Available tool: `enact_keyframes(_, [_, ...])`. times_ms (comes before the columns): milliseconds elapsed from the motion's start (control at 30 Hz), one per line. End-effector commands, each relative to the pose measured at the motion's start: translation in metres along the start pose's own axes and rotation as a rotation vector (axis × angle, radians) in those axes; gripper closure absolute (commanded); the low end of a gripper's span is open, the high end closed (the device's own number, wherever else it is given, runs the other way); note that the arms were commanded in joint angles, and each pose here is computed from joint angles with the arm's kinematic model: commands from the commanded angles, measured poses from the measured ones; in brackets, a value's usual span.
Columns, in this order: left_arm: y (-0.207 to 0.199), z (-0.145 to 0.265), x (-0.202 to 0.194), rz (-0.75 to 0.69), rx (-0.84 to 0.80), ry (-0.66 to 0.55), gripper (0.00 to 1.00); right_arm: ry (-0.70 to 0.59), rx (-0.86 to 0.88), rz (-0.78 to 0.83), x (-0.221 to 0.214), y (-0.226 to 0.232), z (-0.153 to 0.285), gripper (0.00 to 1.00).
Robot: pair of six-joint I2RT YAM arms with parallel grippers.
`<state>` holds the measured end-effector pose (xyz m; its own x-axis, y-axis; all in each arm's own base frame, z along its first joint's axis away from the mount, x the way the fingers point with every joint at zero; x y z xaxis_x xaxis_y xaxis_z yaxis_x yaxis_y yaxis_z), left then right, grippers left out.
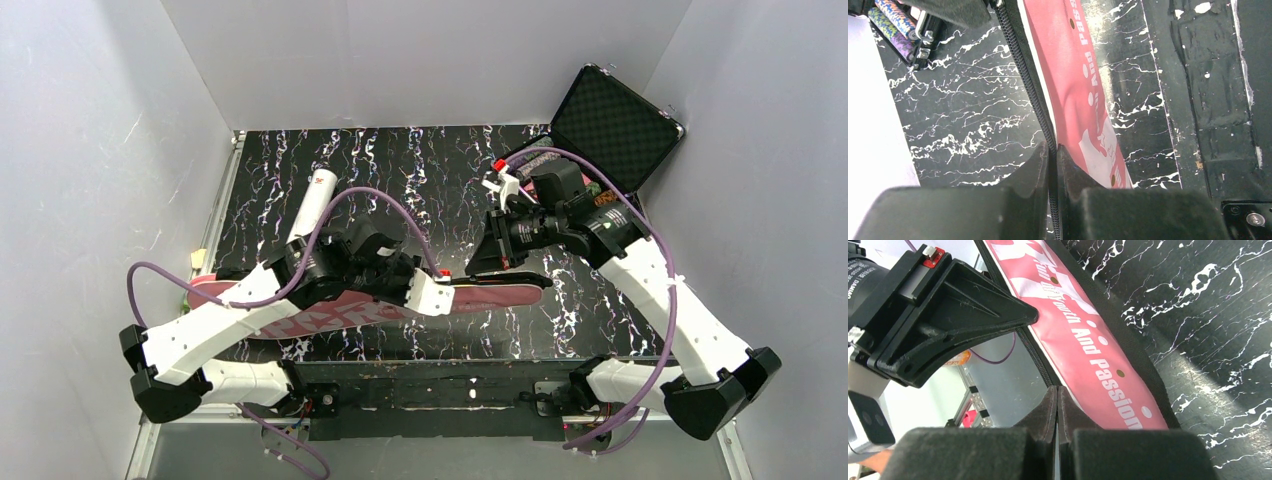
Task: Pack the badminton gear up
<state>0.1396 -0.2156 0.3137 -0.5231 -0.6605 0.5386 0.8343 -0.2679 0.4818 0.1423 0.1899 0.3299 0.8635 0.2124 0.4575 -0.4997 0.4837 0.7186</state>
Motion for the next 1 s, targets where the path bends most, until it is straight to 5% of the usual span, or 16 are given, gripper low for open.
enact_keyframes(0, [-0.008, 0.014, -0.009, -0.024, 0.012, 0.038, 1.00, -0.080, 0.002, 0.092, 0.005, 0.009, 0.014, 0.99])
enact_keyframes(967, [-0.032, 0.060, -0.032, -0.120, 0.046, 0.151, 1.00, -0.122, -0.179, 0.070, -0.010, -0.006, 0.048, 0.99])
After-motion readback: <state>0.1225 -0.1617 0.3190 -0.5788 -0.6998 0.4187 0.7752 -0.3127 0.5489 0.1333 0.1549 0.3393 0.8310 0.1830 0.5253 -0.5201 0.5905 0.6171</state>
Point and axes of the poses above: each gripper's point midway between its finger pads, its own z axis back along the fingers, its own y axis along the line the jaws close on, x = y × z, the point moved 8 cm from there along z, back along the fingers, and after that the axes turned 3 degrees about -z, right-handed, at the moved point
